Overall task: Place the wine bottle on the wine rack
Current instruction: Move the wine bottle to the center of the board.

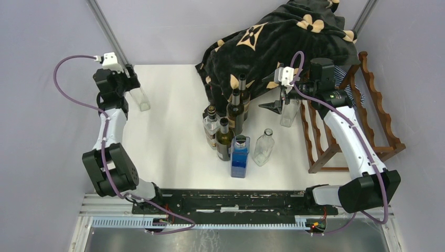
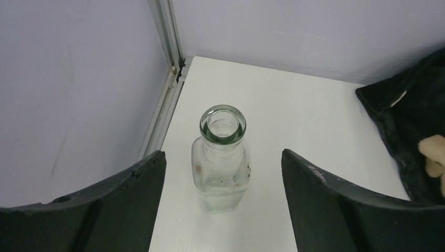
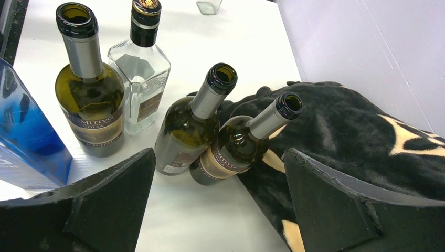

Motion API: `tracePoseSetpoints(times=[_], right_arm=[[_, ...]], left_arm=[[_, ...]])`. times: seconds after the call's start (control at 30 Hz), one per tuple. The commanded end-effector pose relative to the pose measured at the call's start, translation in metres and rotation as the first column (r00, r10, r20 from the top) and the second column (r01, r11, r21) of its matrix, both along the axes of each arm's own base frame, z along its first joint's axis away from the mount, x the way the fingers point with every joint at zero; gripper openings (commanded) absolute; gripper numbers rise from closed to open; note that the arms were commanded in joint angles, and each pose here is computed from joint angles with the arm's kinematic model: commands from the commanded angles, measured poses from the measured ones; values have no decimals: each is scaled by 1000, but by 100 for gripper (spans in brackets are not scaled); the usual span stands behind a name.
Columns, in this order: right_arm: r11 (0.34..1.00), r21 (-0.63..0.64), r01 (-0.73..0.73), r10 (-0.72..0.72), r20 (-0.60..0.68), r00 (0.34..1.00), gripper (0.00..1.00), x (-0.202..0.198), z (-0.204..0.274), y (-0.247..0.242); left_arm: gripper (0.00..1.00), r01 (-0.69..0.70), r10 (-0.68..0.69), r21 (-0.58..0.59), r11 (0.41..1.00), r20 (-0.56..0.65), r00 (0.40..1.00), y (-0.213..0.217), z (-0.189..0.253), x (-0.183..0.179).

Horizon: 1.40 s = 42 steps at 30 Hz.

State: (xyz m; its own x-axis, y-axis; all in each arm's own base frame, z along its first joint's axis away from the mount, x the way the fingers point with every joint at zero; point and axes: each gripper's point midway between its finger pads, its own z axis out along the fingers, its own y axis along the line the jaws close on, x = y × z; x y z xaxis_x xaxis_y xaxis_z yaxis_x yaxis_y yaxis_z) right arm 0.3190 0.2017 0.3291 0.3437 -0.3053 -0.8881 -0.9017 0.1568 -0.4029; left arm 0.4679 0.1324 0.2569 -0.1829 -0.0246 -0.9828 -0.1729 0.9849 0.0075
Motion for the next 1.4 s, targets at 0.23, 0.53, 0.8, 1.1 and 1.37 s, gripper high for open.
tracePoseSetpoints(times=[0.23,0.53,0.8,1.1,1.37], right_arm=[[999,40,-27,23,112,993,98,-13,25,3],[984,101,144,-143,-12,990,98,-13,38,-8],[953,-155,261,-283,-149,947,98,-3,16,-36],[984,-114,138,-153,-128,980,94,-23,17,-23],[994,-8,106,-106,-117,987,93,-20,56,-9]], left_arm=[[88,129,-114,-319,939,63,991,-72,72,-80],[87,611,-580,-311,727,198,790,-198,97,-139],[87,898,-899,62,435,83,430,-291,67,-203],[85,965,-983,189,183,24,182,-315,23,-217],[84,951,-968,192,244,105,227,-319,25,-206]])
